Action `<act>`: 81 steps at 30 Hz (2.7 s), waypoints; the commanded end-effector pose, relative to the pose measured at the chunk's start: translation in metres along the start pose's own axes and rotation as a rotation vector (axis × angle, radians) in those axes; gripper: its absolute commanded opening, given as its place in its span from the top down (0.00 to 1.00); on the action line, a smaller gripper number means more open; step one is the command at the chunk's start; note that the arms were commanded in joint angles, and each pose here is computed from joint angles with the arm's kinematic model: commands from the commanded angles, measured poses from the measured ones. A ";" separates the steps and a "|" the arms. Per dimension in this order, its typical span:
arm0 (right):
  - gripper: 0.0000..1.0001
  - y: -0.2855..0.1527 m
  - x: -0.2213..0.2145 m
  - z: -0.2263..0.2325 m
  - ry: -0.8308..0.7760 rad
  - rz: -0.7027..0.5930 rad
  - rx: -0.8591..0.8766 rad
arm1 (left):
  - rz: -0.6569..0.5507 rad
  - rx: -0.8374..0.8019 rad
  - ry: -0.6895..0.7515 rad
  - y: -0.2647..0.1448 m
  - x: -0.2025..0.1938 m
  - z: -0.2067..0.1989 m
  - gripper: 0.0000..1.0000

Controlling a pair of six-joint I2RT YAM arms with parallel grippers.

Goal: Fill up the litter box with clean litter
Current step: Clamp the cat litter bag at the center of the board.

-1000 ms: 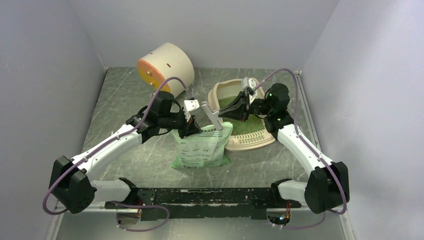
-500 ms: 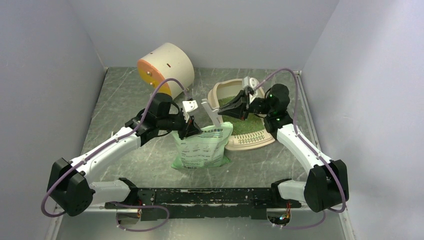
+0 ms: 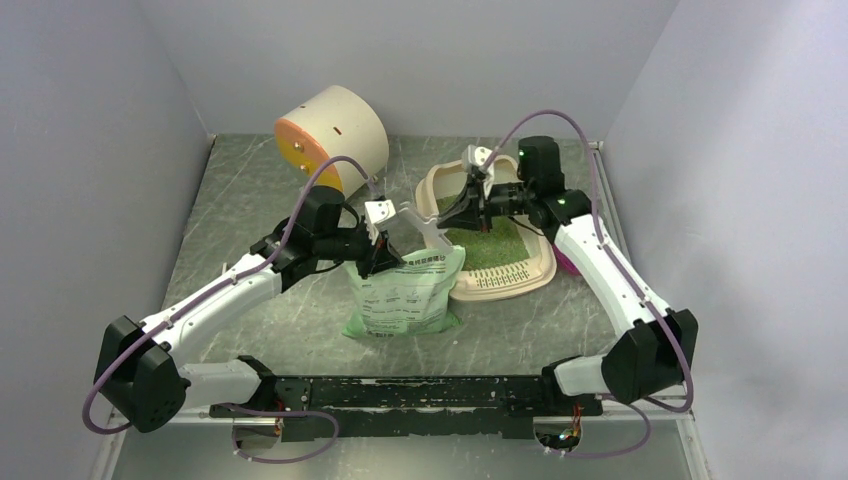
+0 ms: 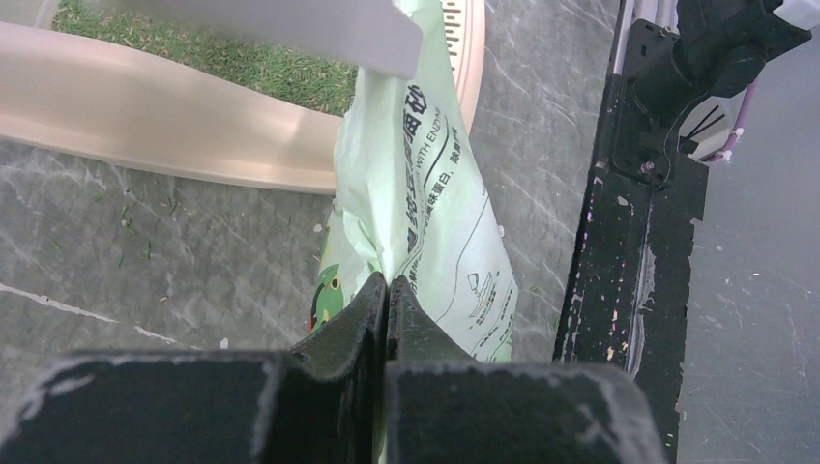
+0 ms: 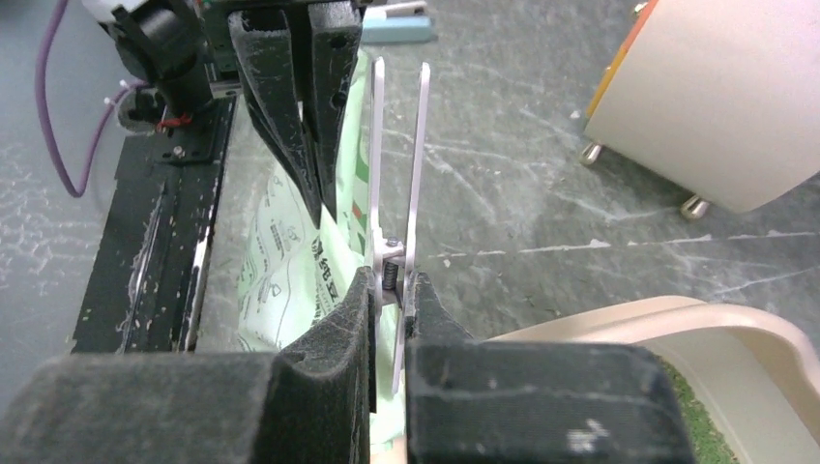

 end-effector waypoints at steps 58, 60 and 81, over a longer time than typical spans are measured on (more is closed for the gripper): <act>1.00 0.025 -0.041 0.026 0.018 0.510 -0.066 | 0.050 0.075 0.019 -0.022 -0.006 0.019 0.44; 1.00 0.025 -0.044 0.025 0.020 0.518 -0.069 | 0.076 0.074 0.009 -0.021 -0.014 0.021 0.41; 1.00 0.029 -0.061 0.016 -0.010 0.733 -0.199 | -0.027 -0.064 0.042 -0.021 0.009 0.027 0.95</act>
Point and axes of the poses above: each gripper's point midway between its finger pads, its own y axis out along the fingers, its own z axis along the line the jaws close on, x = y × z, the point moved 7 cm from there along -y, back along the fingers, and after that the axes turned 14 degrees about y, right-handed, at the moved point
